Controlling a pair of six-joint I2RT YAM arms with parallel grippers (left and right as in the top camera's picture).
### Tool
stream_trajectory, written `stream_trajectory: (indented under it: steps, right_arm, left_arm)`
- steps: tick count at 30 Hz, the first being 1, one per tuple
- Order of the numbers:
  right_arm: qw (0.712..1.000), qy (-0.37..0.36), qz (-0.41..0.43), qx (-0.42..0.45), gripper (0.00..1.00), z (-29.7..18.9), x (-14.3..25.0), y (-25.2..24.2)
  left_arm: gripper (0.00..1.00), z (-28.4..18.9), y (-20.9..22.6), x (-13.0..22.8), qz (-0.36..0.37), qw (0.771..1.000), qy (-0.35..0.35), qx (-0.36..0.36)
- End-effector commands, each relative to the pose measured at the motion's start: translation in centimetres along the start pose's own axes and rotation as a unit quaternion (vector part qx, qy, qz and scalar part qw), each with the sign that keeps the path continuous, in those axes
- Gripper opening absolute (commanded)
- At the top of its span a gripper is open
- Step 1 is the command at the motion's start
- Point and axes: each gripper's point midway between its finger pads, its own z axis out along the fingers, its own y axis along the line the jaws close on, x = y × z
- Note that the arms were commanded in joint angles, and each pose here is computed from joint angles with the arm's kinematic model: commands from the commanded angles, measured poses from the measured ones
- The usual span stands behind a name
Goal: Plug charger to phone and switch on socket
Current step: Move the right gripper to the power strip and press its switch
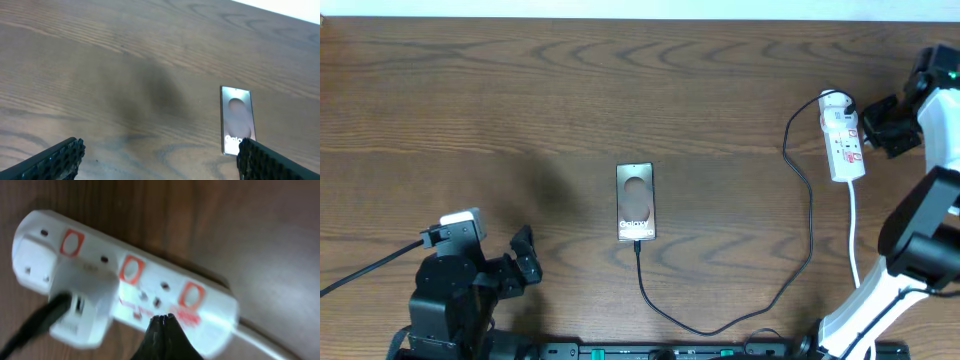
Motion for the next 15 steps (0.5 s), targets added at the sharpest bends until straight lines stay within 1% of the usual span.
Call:
stream_trajectory:
  steps: [1,6,12,15]
  right_arm:
    - [0.999,0.018,-0.022,-0.029,0.01,2.0,-0.2,1.5]
    - [0.999,0.021,-0.022,-0.037,0.01,3.9,-0.4,1.9]
    - [0.998,-0.001,-0.021,-0.057,0.01,4.0,-1.5,3.0]
    - [0.998,0.003,-0.013,-0.060,0.01,4.1,-1.4,3.1]
  left_arm:
    - [1.00,-0.1,0.2,-0.2,0.006,1.000,-0.003,-0.006]
    - [1.00,-0.1,0.2,-0.2,0.006,1.000,-0.003,-0.006]
    - [0.99,-0.1,0.2,-0.2,0.006,1.000,-0.003,-0.006]
    - [1.00,-0.1,0.2,-0.2,0.006,1.000,-0.003,-0.006]
